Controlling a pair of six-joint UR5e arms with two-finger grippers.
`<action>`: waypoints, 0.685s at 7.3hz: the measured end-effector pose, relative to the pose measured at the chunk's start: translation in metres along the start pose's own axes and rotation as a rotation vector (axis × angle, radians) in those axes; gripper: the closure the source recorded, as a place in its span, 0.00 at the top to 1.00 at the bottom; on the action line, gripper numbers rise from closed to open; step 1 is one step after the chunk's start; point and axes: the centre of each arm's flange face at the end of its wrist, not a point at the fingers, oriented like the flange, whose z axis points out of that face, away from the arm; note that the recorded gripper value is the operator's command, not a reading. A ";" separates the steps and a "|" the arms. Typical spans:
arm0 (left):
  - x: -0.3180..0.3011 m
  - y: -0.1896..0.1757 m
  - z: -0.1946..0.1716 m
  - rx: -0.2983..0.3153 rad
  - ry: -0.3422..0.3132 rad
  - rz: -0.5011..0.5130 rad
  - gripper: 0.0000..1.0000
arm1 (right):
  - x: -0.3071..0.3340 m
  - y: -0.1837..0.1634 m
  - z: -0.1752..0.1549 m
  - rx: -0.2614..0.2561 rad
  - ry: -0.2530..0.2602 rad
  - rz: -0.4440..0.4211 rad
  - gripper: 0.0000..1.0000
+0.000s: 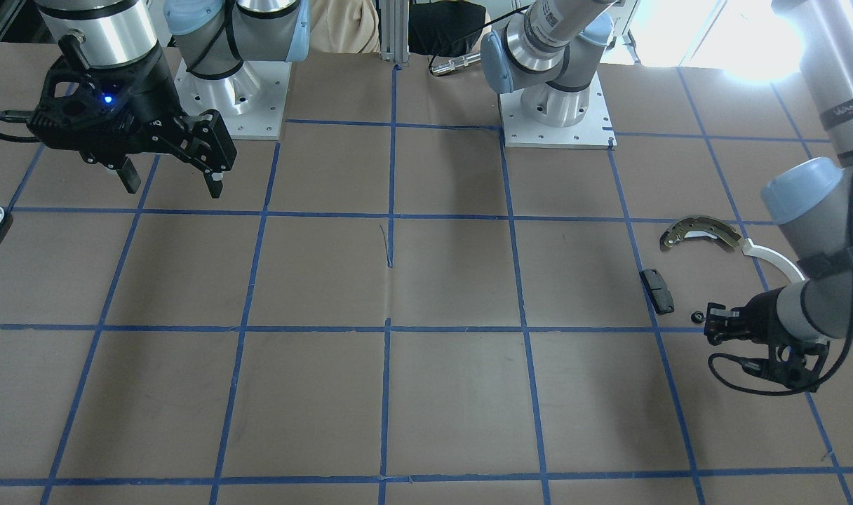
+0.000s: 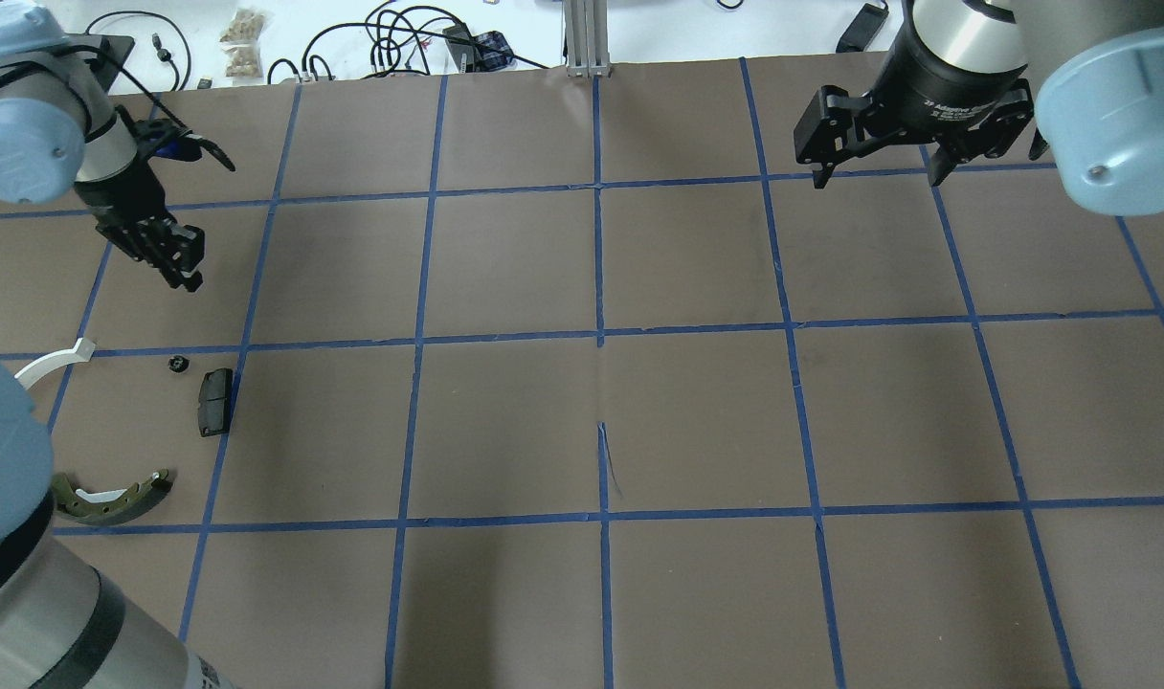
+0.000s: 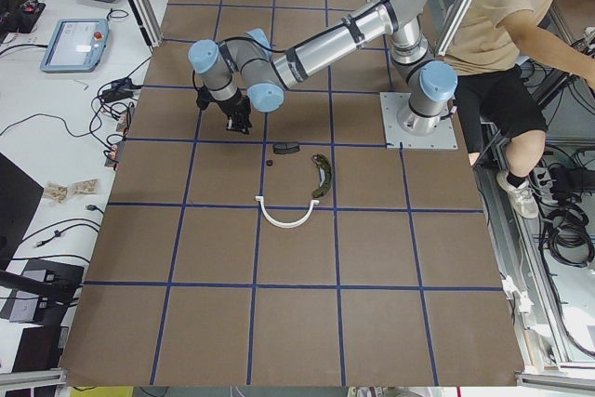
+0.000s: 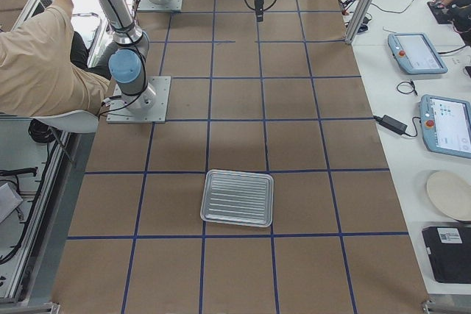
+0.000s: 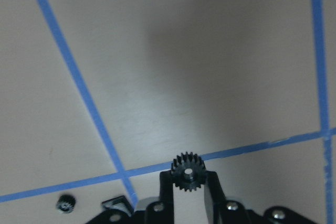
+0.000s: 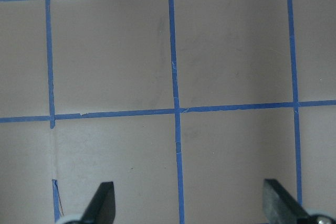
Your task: Place bearing gear from tray to pile
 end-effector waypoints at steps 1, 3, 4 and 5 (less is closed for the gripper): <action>-0.032 0.022 0.019 0.012 0.010 0.013 0.00 | 0.000 0.000 0.000 0.001 0.000 0.000 1.00; -0.065 0.053 0.059 0.060 0.047 0.015 0.00 | 0.000 0.000 0.000 0.002 -0.001 0.001 1.00; -0.066 0.061 0.068 0.072 0.059 0.012 0.00 | 0.000 0.000 0.000 0.003 -0.001 0.001 1.00; -0.062 0.066 0.075 0.073 0.070 0.011 0.04 | 0.000 0.000 0.000 0.002 -0.002 0.002 1.00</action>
